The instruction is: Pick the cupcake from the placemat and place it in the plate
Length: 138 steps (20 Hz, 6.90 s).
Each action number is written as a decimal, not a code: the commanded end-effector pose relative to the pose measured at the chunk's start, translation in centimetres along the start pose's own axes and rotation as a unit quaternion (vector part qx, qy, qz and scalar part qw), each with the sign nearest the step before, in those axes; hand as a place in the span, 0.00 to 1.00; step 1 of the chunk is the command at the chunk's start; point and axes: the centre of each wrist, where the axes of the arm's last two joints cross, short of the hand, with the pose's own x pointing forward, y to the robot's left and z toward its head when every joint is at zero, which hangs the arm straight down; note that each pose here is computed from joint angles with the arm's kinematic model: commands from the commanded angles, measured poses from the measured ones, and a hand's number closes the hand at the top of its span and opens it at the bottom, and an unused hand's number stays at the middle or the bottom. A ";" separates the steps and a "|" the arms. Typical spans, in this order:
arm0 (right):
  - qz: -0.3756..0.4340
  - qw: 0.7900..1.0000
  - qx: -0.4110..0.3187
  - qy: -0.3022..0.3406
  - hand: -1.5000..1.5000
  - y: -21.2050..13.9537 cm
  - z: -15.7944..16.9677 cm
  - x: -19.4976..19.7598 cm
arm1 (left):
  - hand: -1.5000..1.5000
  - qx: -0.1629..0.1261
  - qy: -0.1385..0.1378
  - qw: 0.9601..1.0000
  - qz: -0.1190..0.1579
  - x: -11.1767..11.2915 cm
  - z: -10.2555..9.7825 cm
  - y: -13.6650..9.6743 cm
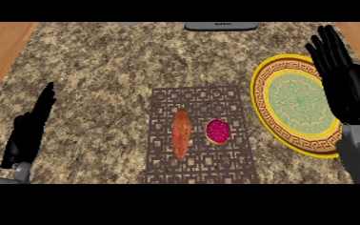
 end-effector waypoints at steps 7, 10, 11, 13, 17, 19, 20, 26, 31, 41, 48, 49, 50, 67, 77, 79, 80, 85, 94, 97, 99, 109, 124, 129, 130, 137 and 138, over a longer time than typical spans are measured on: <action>0.158 0.901 0.358 -0.186 1.00 6.6 -1.8 8.9 | 0.50 -0.058 0.034 0.995 0.074 0.3 0.6 -4.9; 0.263 0.842 0.381 -0.275 1.00 7.0 -1.3 10.1 | 0.50 -0.061 0.041 0.991 0.108 0.6 0.8 -6.4; 0.234 0.851 0.392 -0.259 1.00 8.1 -0.4 5.4 | 0.50 -0.052 0.040 0.992 0.112 1.0 0.2 -6.2; 0.048 0.914 0.368 -0.162 1.00 7.7 1.2 -3.4 | 0.50 -0.055 0.042 0.991 0.115 1.3 0.3 -7.1; -0.141 0.894 0.409 -0.119 0.00 8.3 2.0 -7.3 | 0.50 -0.060 0.035 0.991 0.115 0.8 0.4 -7.5; -0.114 0.859 0.482 -0.129 0.00 7.3 1.4 -8.6 | 0.50 -0.066 0.039 0.990 0.121 0.7 0.2 -8.0; -0.076 0.843 0.513 -0.138 0.00 5.7 0.5 -8.1 | 0.50 -0.071 0.048 0.989 0.124 0.6 1.0 -9.3; 0.151 0.800 0.536 -0.226 0.00 6.4 -3.1 -5.2 | 0.50 -0.061 0.047 0.990 0.117 0.3 1.1 -7.9; 0.264 0.754 0.551 -0.243 0.00 7.3 -5.9 -2.7 | 0.50 -0.057 0.055 0.989 0.125 0.4 -0.2 -9.2; 0.380 0.648 0.641 -0.157 0.00 11.2 -6.4 -1.2 | 0.50 -0.056 0.059 0.989 0.125 0.9 0.5 -8.3; 0.386 0.635 0.656 -0.131 0.00 12.1 -5.7 -2.7 | 0.50 -0.045 0.053 0.991 0.118 1.6 -1.3 -8.1; 0.394 0.636 0.650 -0.135 0.00 12.5 -6.1 -2.4 | 0.50 -0.050 0.057 0.990 0.123 -1.0 -0.2 -7.2; 0.393 0.630 0.656 -0.134 0.00 11.1 -3.0 -6.6 | 0.50 -0.047 0.057 0.990 0.123 -0.4 0.8 -8.7; 0.401 0.620 0.661 -0.135 0.00 14.5 -3.5 -6.9 | 0.50 -0.048 0.061 0.989 0.123 -1.3 0.6 -8.2; 0.398 0.614 0.656 -0.187 1.00 14.5 -5.4 -8.6 | 0.50 -0.059 0.056 0.990 0.118 -0.9 2.0 -8.5; 0.399 0.610 0.657 -0.193 1.00 14.1 -4.7 -9.6 | 0.50 -0.052 0.058 0.990 0.117 0.9 1.5 -7.5; 0.403 0.613 0.650 -0.198 1.00 14.9 -4.6 -8.0 | 0.50 -0.054 0.050 0.989 0.127 1.3 0.9 -8.3; 0.440 0.692 0.552 -0.151 1.00 15.9 -4.5 -9.6 | 0.50 -0.049 0.066 0.989 0.125 -0.3 -0.3 -7.3; 0.501 0.849 0.128 0.108 1.00 11.3 -5.4 -9.6 | 0.50 -0.026 0.072 0.990 0.122 -0.8 0.8 -7.0; 0.516 0.851 0.050 0.083 1.00 12.8 -5.4 -6.3 | 0.50 -0.027 0.077 0.989 0.124 -0.9 0.8 -7.2; 0.503 0.861 0.022 0.071 1.00 14.3 -4.5 -4.2 | 0.50 -0.032 0.074 0.989 0.126 -0.8 1.2 -6.8; 0.509 0.832 -0.210 0.066 1.00 10.4 -2.4 3.9 | 0.50 -0.044 0.064 0.989 0.124 -1.2 0.8 -8.0; 0.524 0.808 -0.216 0.159 1.00 0.4 -3.6 -2.0 | 0.50 -0.053 0.061 0.989 0.128 0.4 0.1 -7.7; 0.512 0.810 -0.164 0.235 1.00 -3.2 -3.3 -3.5 | 0.50 -0.049 0.054 0.989 0.127 0.3 2.0 -7.7; 0.495 0.821 -0.147 0.244 1.00 -3.3 -4.1 -4.2 | 0.50 -0.058 0.059 0.989 0.124 0.1 -0.3 -6.7; 0.471 0.819 -0.046 0.325 0.00 -4.0 -3.5 -7.0 | 0.50 -0.047 0.064 0.990 0.117 0.9 -0.6 -8.5; 0.461 0.822 -0.039 0.332 0.00 -5.2 -3.5 -7.2 | 0.50 -0.047 0.051 0.990 0.123 -0.5 -0.7 -7.3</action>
